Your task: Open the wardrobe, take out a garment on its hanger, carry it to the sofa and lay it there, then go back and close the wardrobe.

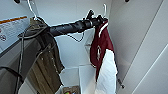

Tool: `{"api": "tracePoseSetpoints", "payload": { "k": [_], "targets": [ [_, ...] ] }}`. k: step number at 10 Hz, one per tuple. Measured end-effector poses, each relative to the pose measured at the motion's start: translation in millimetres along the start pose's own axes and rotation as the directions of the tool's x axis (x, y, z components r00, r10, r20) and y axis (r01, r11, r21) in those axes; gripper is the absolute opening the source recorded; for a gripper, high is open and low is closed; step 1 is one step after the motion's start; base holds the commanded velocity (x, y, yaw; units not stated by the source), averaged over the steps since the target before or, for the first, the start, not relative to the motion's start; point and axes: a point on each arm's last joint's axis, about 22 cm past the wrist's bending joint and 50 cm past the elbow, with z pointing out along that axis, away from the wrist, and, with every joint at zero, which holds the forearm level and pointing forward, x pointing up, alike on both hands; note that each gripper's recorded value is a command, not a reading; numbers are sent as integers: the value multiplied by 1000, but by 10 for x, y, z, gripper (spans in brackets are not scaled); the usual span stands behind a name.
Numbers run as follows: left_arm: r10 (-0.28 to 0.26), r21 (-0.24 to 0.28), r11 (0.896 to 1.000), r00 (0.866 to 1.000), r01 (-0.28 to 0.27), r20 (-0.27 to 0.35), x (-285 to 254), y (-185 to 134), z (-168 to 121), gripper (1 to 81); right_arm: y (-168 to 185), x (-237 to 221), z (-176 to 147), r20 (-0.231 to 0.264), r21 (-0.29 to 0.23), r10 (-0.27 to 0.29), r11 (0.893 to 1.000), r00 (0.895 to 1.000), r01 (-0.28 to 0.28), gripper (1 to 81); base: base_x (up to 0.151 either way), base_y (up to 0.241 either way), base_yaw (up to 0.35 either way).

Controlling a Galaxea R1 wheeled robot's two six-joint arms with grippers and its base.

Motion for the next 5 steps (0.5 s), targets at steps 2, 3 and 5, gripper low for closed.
{"api": "tracePoseSetpoints", "payload": {
  "k": [2, 3, 5],
  "targets": [
    [7, -7, 1000, 1000, -7, 11, -19, 13, -81, 10, 0, 6, 0, -3, 0, 0, 1000, 1000, 0, 811, 0, 0, 0],
    [11, -2, 1000, 1000, -11, 4, 45, -34, -168, 10, -2, 10, 0, -3, 0, 0, 1000, 1000, 0, 811, 0, 0, 0],
    [18, 2, 1000, 1000, -18, 5, 44, -130, -274, 10, 0, 8, 0, -3, 0, 0, 1000, 1000, 0, 811, 0, 0, 0]
  ]
}}
